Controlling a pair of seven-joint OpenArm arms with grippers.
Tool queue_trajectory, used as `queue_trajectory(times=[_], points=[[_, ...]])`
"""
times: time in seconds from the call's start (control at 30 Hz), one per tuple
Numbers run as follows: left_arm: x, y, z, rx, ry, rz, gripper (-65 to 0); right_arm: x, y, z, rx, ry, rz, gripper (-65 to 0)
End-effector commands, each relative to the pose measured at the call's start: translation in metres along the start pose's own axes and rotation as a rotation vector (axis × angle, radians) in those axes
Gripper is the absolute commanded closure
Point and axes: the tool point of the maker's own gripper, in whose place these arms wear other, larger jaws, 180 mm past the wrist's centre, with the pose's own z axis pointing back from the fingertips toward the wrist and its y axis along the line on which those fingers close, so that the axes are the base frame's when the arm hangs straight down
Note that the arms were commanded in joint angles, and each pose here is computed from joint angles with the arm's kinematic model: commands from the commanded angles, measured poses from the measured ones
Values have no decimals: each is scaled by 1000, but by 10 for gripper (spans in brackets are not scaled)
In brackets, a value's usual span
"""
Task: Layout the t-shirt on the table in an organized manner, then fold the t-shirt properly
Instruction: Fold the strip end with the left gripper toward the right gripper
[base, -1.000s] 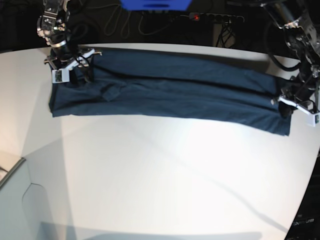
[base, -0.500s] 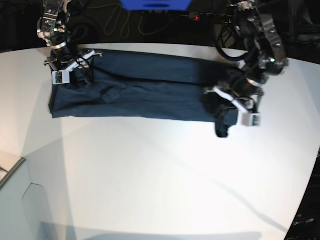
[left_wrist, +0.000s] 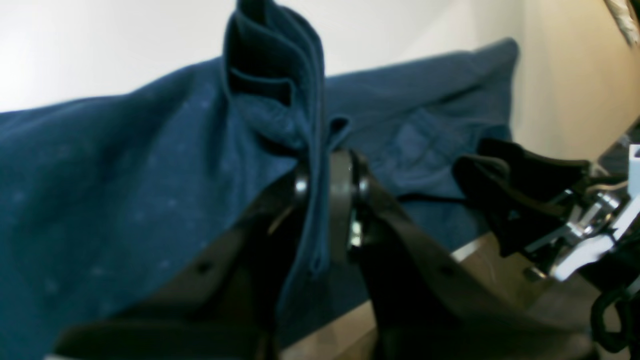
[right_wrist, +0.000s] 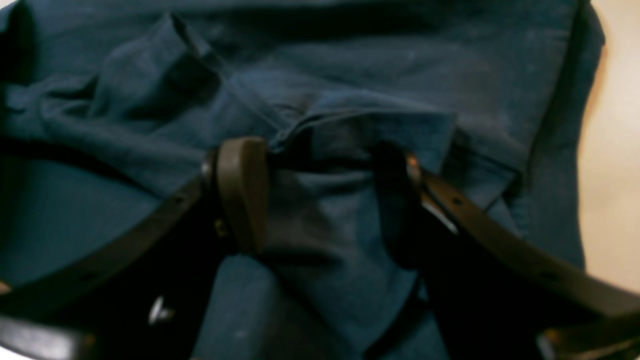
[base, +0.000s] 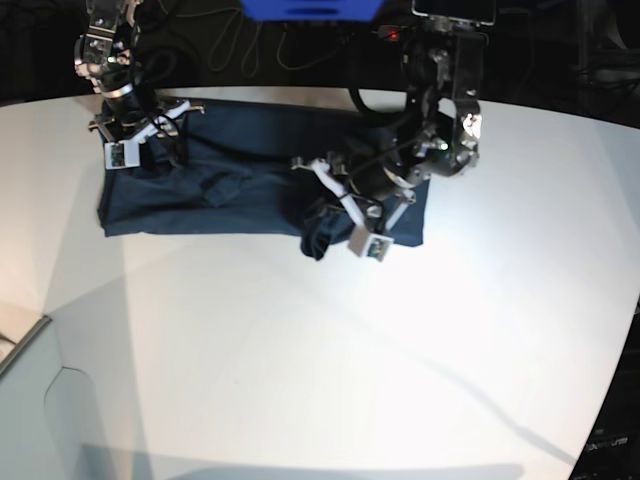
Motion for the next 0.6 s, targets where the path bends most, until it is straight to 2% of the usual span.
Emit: queue_trajectory(times=[0.0, 0.2, 0.37, 0.57], points=[[14, -8, -4, -29, -40, -9, -2, 3, -1, 1, 0, -7, 6, -340], [2, -30, -26, -94, -49, -16, -2, 3, -1, 1, 0, -7, 6, -340], [-13, -50, -36, -144, -13, -40, -4, 5, -1, 1, 0, -11, 7, -340], [-5, -50, -38, -144, -20, -51, -5, 6, -2, 0, -1, -17, 9, -340]])
